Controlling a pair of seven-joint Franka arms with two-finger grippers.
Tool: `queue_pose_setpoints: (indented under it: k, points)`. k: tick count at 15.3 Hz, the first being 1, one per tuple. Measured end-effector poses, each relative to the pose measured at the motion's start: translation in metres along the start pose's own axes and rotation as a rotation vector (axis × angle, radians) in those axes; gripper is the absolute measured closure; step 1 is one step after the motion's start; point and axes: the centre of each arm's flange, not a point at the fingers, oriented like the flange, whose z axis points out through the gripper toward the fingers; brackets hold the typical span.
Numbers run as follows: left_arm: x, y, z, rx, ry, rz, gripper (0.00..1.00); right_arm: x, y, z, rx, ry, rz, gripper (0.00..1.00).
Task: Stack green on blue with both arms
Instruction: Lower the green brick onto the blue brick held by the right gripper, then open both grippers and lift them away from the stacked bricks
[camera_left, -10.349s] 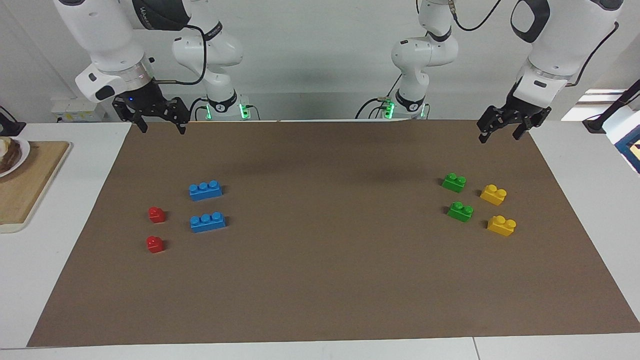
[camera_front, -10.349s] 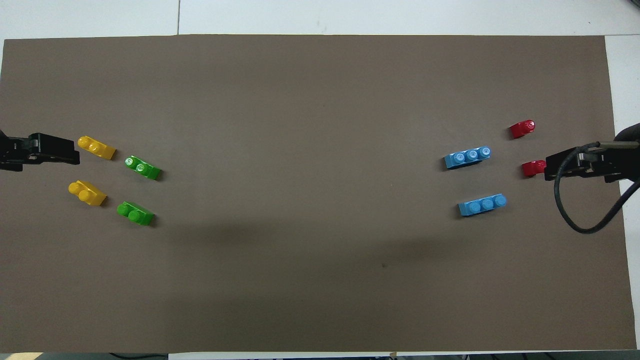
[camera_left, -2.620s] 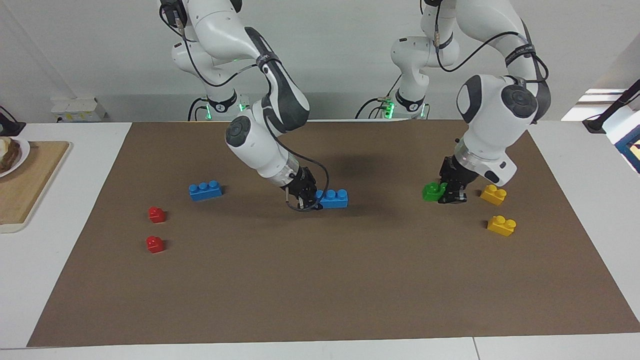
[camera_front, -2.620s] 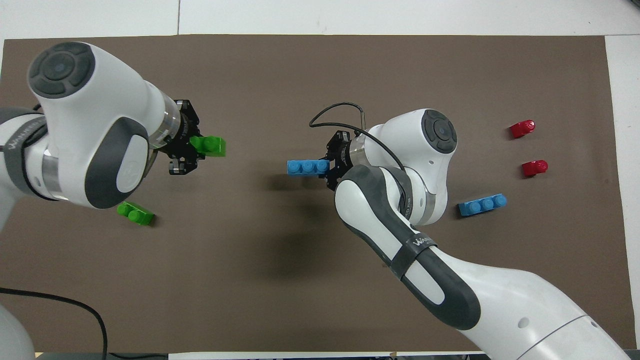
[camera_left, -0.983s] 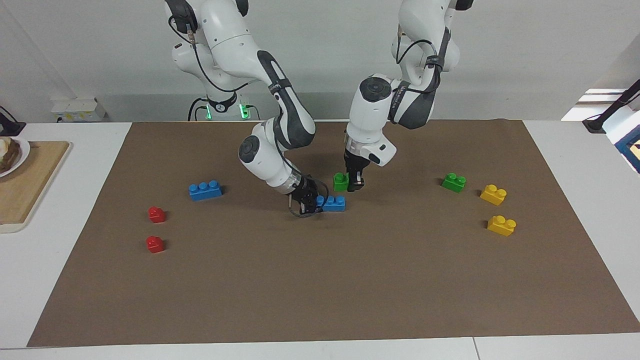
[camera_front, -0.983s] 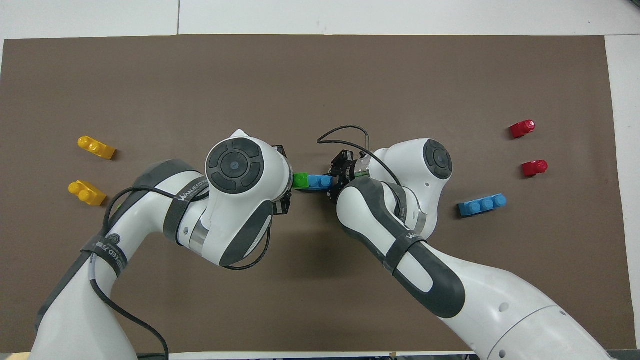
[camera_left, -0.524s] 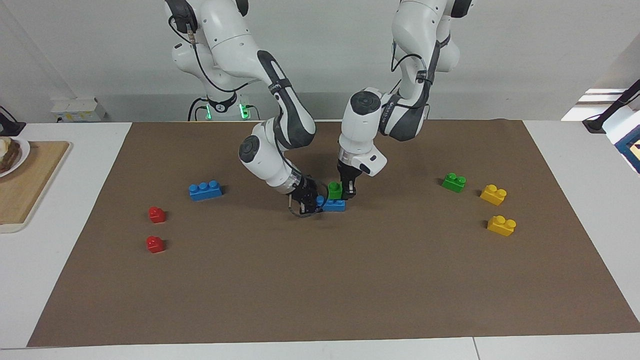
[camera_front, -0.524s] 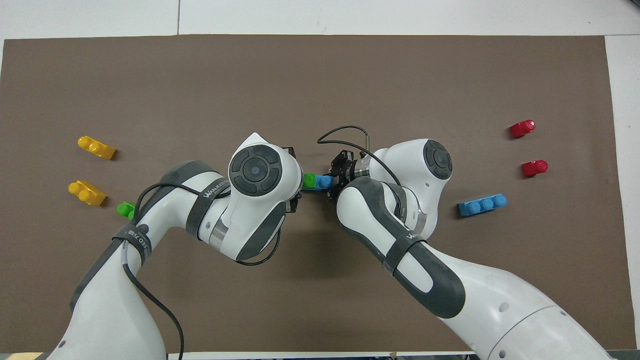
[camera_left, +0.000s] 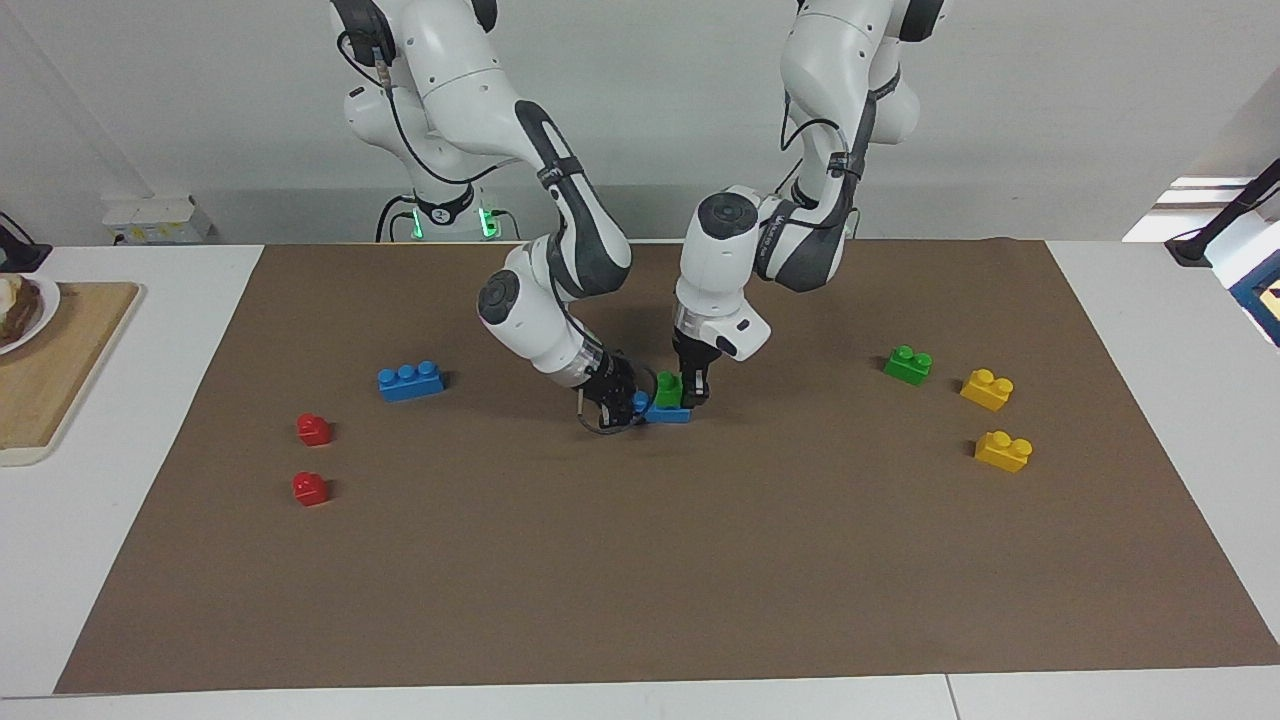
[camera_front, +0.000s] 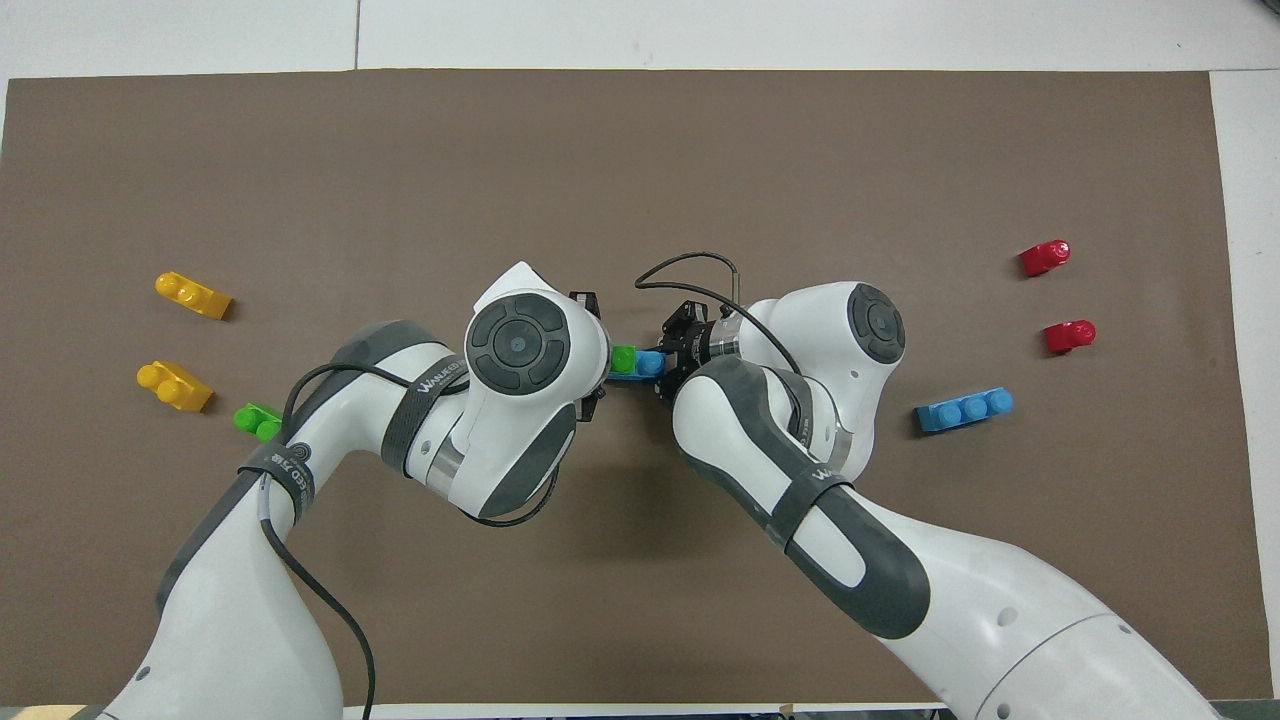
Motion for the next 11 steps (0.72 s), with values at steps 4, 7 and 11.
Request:
queue_pose_setpoints:
  k: [4, 7, 11]
  points:
    - [-0.002, -0.001, 0.012, 0.001, 0.009, 0.034, 0.66, 0.0, 0.0, 0.0, 0.002, 0.001, -0.003, 0.65]
    - [-0.002, -0.001, 0.014, 0.002, 0.009, 0.036, 0.66, 0.0, 0.001, 0.0, 0.003, 0.001, -0.003, 0.65]
    - [0.001, 0.0, 0.019, 0.006, 0.019, 0.052, 0.51, 0.0, 0.001, 0.0, 0.004, 0.001, -0.003, 0.65]
